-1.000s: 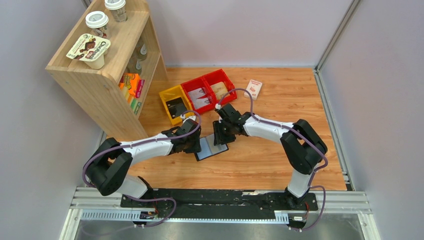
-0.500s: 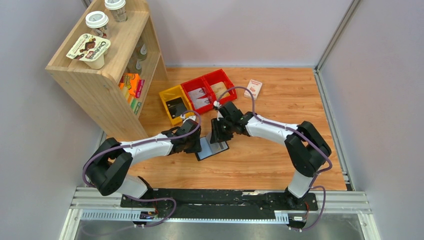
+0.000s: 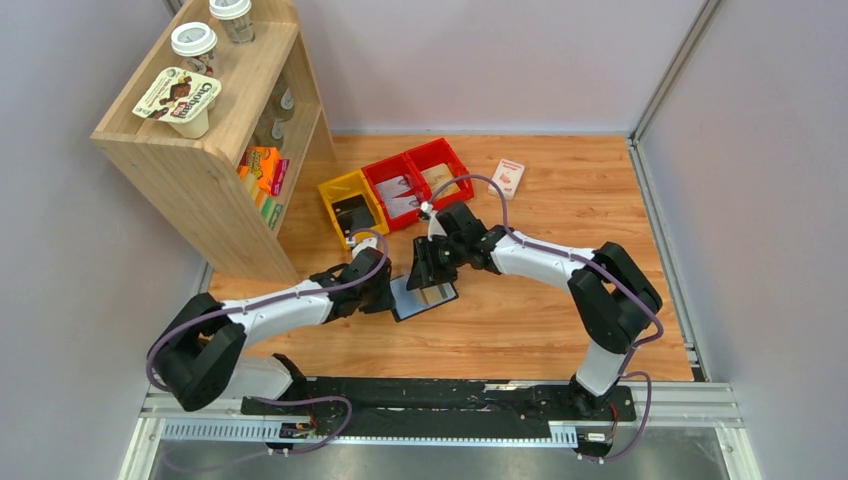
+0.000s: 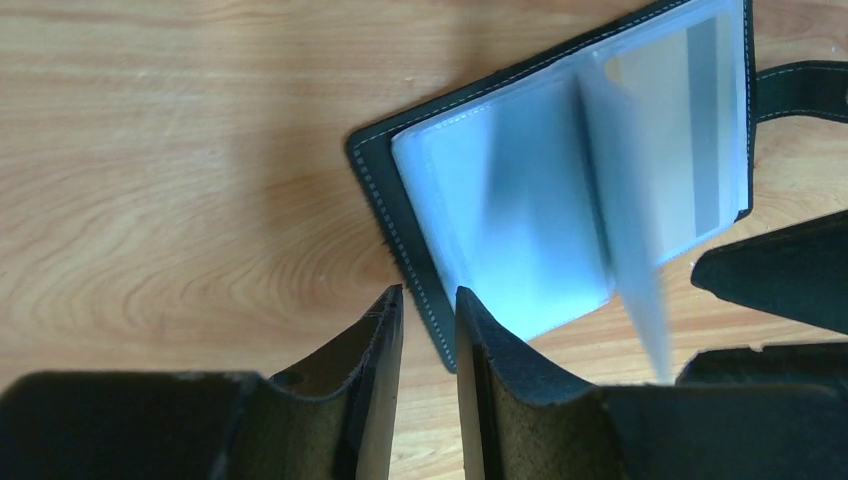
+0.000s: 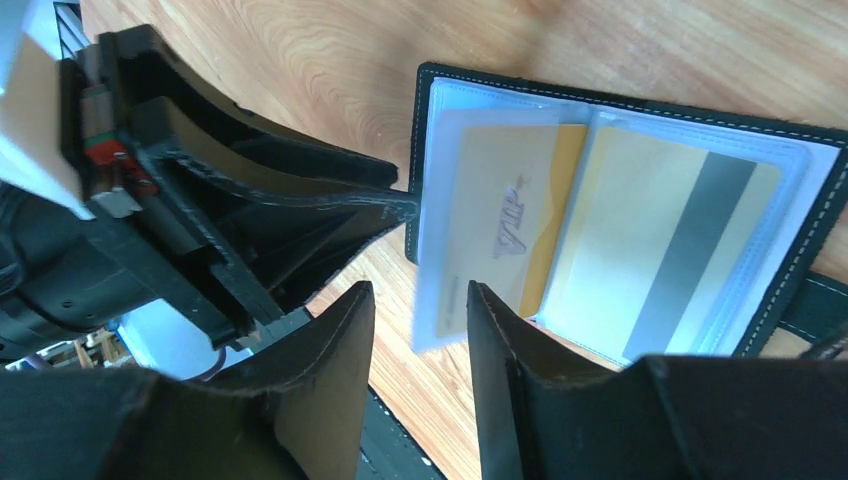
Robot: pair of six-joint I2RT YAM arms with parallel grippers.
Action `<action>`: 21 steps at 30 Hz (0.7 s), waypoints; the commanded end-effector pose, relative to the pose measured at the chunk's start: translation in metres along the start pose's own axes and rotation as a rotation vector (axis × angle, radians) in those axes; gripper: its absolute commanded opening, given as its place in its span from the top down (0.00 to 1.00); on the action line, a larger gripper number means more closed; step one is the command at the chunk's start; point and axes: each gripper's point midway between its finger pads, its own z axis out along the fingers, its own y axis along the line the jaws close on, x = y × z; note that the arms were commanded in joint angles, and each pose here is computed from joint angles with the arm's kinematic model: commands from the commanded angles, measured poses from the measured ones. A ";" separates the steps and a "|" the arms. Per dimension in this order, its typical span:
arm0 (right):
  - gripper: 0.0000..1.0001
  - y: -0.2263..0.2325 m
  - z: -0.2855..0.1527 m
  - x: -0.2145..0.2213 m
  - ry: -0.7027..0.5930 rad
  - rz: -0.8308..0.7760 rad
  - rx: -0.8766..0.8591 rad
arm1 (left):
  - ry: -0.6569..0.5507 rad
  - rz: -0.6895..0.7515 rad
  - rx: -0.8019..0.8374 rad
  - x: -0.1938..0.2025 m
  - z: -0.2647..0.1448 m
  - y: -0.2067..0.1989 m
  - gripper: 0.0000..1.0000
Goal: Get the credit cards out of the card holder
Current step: Remove the credit card from the card holder.
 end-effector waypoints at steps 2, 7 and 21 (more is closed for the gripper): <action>0.58 0.004 0.009 0.002 0.020 0.015 -0.032 | -0.108 -0.087 0.008 -0.014 -0.016 0.004 0.66; 0.59 -0.007 0.011 0.003 0.017 0.024 0.020 | -0.124 -0.101 0.008 -0.015 -0.020 0.007 0.65; 0.54 -0.028 0.012 -0.005 -0.019 0.058 -0.009 | -0.173 -0.065 0.149 -0.041 -0.023 -0.031 0.66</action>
